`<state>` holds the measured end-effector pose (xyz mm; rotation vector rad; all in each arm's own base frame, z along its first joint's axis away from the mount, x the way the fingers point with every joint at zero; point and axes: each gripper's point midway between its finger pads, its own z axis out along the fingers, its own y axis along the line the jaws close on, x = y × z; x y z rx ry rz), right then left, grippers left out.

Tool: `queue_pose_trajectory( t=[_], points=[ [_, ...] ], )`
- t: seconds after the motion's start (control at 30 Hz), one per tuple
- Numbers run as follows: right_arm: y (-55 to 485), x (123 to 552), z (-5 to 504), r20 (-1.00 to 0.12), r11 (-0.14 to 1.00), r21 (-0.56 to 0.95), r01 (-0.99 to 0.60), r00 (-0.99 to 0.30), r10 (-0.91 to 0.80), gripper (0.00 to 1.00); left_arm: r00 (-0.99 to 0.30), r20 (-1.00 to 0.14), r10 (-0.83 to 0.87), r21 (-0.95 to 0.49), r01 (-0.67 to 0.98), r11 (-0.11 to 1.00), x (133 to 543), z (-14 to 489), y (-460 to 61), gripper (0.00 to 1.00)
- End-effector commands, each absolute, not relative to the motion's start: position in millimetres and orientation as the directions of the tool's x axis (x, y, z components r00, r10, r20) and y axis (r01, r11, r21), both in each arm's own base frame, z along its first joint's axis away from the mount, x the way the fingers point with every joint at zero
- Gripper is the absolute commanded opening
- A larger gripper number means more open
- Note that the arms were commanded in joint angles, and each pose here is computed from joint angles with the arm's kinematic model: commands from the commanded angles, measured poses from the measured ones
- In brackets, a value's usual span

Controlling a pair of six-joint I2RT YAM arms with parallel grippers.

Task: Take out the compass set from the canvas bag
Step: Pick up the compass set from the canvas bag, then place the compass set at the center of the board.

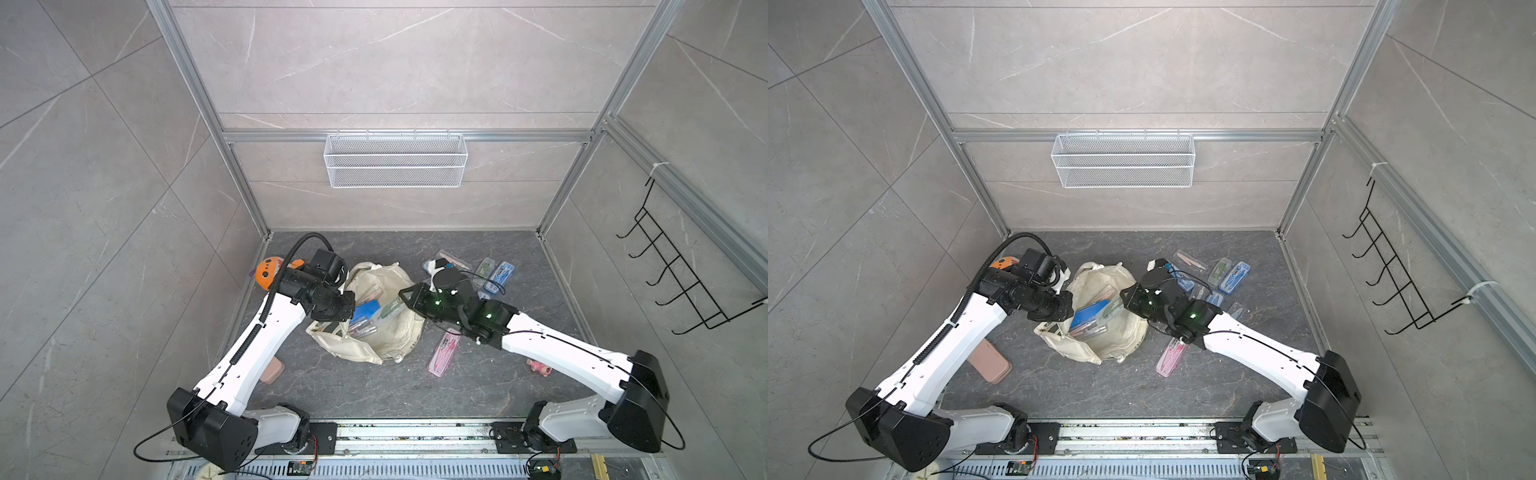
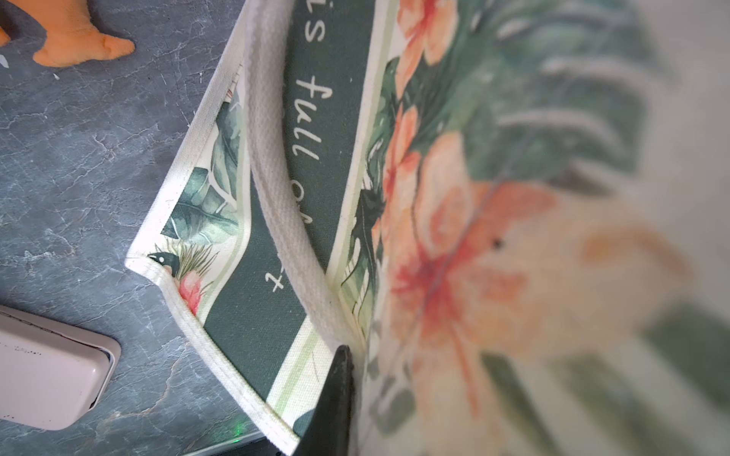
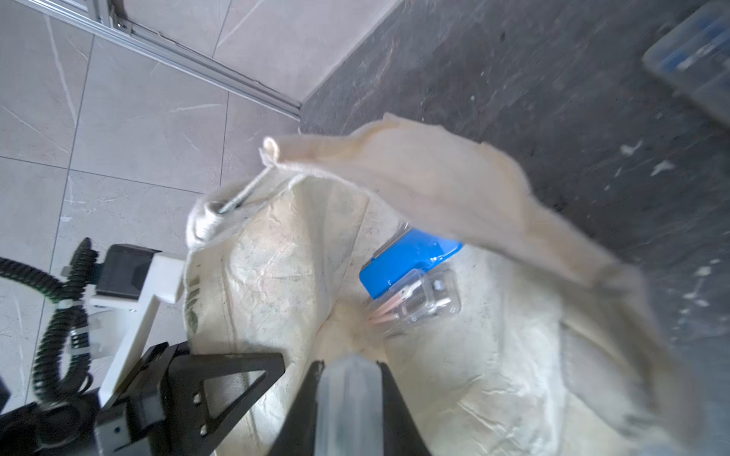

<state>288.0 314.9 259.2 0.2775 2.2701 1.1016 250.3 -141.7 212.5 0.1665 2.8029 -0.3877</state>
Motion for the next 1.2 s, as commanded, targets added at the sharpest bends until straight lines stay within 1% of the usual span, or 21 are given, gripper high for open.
queue_pose_trajectory(
  t=[0.0, 0.13, 0.27, 0.33, 0.37, 0.47, 0.57, 0.63, 0.77, 0.93, 1.17],
  points=[
    [285.5, 274.2, 256.3, -0.456, 0.698, 0.707, -0.114, -0.828, 0.326, 0.11, -0.94, -0.339, 0.044, -0.24, 0.132, 0.962, 260.4, 222.6, -139.1, 0.0],
    [246.1, 268.4, 259.6, -0.449, 0.711, 0.696, -0.102, -0.834, 0.319, 0.11, -0.941, -0.339, 0.025, -0.248, 0.115, 0.962, 267.9, 224.9, -135.0, 0.0],
    [214.1, 260.0, 246.4, -0.415, 0.721, 0.687, -0.089, -0.862, 0.289, 0.11, -0.942, -0.337, 0.008, -0.274, 0.106, 0.956, 275.3, 227.0, -134.4, 0.0],
    [203.8, 254.3, 227.4, -0.372, 0.73, 0.68, -0.066, -0.889, 0.267, 0.11, -0.94, -0.341, 0.009, -0.288, 0.114, 0.951, 277.9, 228.9, -137.6, 0.0],
    [197.6, 251.6, 214.0, -0.331, 0.728, 0.684, -0.039, -0.906, 0.263, 0.11, -0.939, -0.345, 0.01, -0.297, 0.119, 0.947, 278.9, 230.9, -139.5, 0.0],
    [180.0, 243.6, 172.2, -0.212, 0.713, 0.699, 0.056, -0.936, 0.282, 0.1, -0.936, -0.352, 0.011, -0.317, 0.13, 0.939, 280.8, 234.0, -143.9, 0.0],
    [162.0, 235.6, 132.1, -0.135, 0.719, 0.681, 0.139, -0.941, 0.31, 0.1, -0.936, -0.352, 0.016, -0.331, 0.14, 0.933, 280.6, 235.7, -147.0, 0.0],
    [152.7, 230.9, 114.6, -0.101, 0.725, 0.667, 0.174, -0.942, 0.319, 0.09, -0.936, -0.353, 0.018, -0.335, 0.144, 0.931, 280.2, 236.1, -147.7, 0.0],
    [132.8, 226.6, 92.1, -0.091, 0.773, 0.603, 0.197, -0.946, 0.312, 0.09, -0.934, -0.358, 0.02, -0.348, 0.154, 0.925, 278.7, 238.9, -149.7, 0.0],
    [129.7, 230.9, 79.0, -0.069, 0.768, 0.609, 0.198, -0.952, 0.3, 0.1, -0.931, -0.364, 0.023, -0.359, 0.164, 0.919, 279.1, 242.4, -152.2, 0.0],
    [132.7, 233.3, 51.7, 0.001, 0.755, 0.613, 0.234, -0.955, 0.296, 0.11, -0.931, -0.363, 0.019, -0.376, 0.166, 0.912, 278.9, 243.2, -155.2, 0.0]
  ],
)
